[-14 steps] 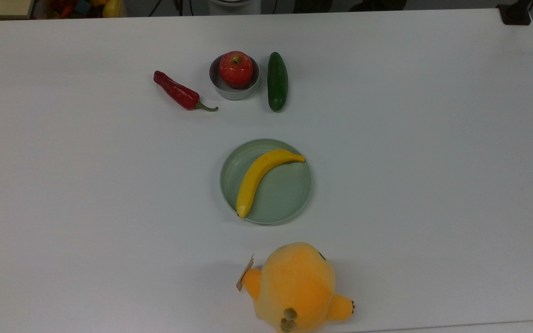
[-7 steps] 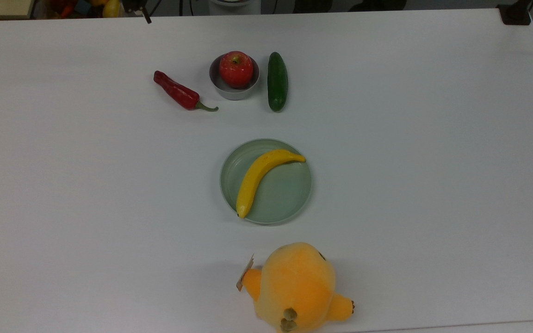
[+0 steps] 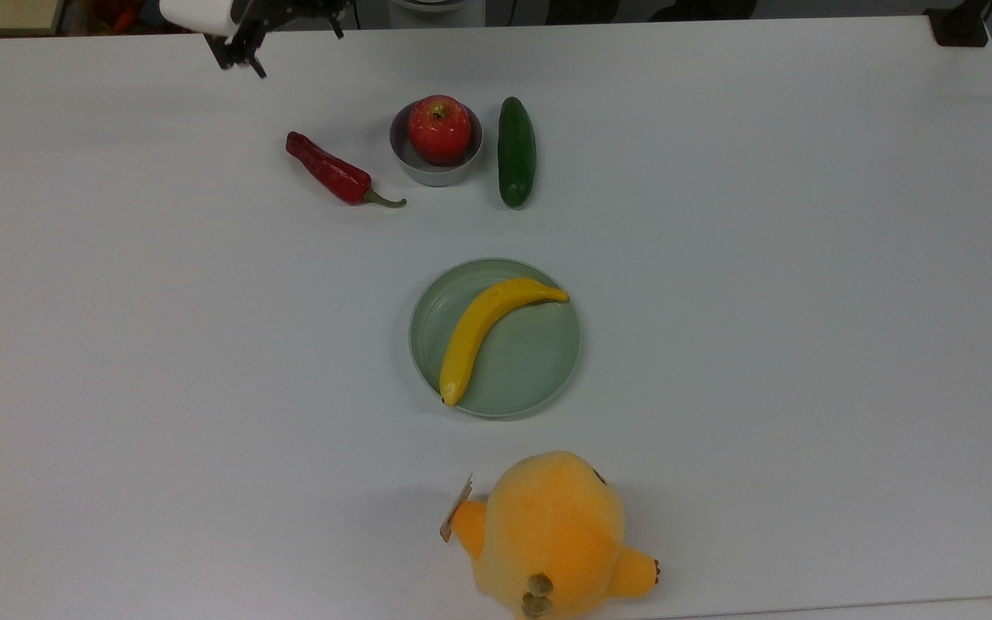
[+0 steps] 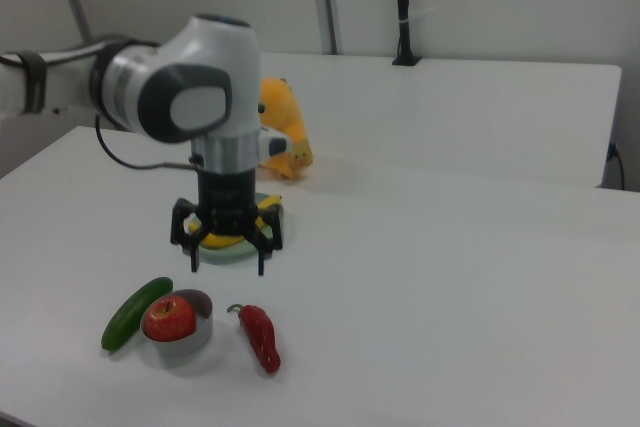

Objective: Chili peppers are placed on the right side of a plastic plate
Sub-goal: 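Move the open gripper over the red chili pepper and lower it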

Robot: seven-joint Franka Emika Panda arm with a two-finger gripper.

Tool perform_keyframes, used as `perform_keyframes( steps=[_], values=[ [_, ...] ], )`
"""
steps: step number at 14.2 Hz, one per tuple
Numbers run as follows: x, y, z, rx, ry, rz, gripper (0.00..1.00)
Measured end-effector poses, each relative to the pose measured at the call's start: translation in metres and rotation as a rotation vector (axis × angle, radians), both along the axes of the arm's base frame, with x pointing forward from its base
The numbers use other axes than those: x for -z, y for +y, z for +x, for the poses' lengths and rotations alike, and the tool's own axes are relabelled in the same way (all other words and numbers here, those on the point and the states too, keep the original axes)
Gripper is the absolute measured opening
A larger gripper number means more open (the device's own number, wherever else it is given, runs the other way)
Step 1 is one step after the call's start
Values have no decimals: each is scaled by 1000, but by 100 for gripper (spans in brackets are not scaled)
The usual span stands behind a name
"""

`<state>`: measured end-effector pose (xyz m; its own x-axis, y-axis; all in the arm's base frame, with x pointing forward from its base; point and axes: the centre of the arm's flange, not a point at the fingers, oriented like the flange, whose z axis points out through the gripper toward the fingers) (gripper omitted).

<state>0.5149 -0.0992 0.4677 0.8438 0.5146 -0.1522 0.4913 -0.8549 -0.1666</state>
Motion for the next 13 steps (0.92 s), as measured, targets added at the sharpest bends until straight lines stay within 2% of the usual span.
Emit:
perform_keyframes(
  steps=[7,13],
  values=[
    [95,-8,-2,-57,-113,-25,100],
    [133,-6,-1,-72,-162,-50,100]
  ],
)
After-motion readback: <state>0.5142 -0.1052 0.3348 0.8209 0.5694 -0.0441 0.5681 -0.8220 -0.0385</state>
